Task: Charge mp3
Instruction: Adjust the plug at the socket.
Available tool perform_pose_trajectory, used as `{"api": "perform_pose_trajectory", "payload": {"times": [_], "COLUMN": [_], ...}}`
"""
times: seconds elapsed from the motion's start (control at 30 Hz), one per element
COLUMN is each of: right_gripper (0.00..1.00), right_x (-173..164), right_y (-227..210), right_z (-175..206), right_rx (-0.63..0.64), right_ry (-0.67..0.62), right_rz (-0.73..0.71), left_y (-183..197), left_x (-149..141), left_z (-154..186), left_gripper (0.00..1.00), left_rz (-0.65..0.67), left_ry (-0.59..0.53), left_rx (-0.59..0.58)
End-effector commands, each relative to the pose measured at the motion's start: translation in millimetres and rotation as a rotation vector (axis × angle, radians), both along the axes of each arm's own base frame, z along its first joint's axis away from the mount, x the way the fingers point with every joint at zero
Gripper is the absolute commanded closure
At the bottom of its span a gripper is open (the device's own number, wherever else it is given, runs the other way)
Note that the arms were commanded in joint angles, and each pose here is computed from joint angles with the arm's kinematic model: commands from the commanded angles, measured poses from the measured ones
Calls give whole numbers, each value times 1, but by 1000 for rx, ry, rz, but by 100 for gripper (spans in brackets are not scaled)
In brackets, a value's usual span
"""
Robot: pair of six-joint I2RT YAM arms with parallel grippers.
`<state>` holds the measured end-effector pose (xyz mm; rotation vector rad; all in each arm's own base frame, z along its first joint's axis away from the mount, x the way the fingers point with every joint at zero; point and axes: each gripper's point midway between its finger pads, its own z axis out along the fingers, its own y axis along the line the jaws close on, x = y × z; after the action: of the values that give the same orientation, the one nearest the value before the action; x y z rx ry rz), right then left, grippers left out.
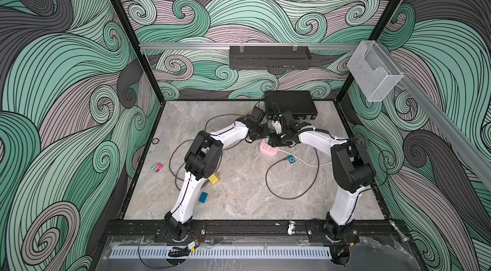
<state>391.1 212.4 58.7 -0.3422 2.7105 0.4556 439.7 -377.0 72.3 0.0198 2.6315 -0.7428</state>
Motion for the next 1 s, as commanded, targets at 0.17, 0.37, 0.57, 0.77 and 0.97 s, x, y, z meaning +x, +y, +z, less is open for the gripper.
{"api": "perform_pose_trajectory", "payload": {"times": [0.17,0.37,0.57,0.77,0.97], "right_gripper": [48,45,38,37,33], "right_x": [-22,-41,-55,-85,-103], "right_y": [35,8,-12,-8,-17], "right_z": [36,72,88,117,162], "right_rx": [109,17,-20,92,170], "right_ry": [-29,-61,-75,-68,-177], "right_rz": [211,185,162,179,116], "left_y": [-24,17,56,96,124], "left_x": [-33,-28,-29,-37,-41], "left_z": [45,53,54,34,8], "left_gripper": [89,74,69,64,59], "left_rz": [-67,35,75,-43,-129], "left_ry": [-49,-56,-48,-49,-57], "left_rx": [43,134,161,352,487]}}
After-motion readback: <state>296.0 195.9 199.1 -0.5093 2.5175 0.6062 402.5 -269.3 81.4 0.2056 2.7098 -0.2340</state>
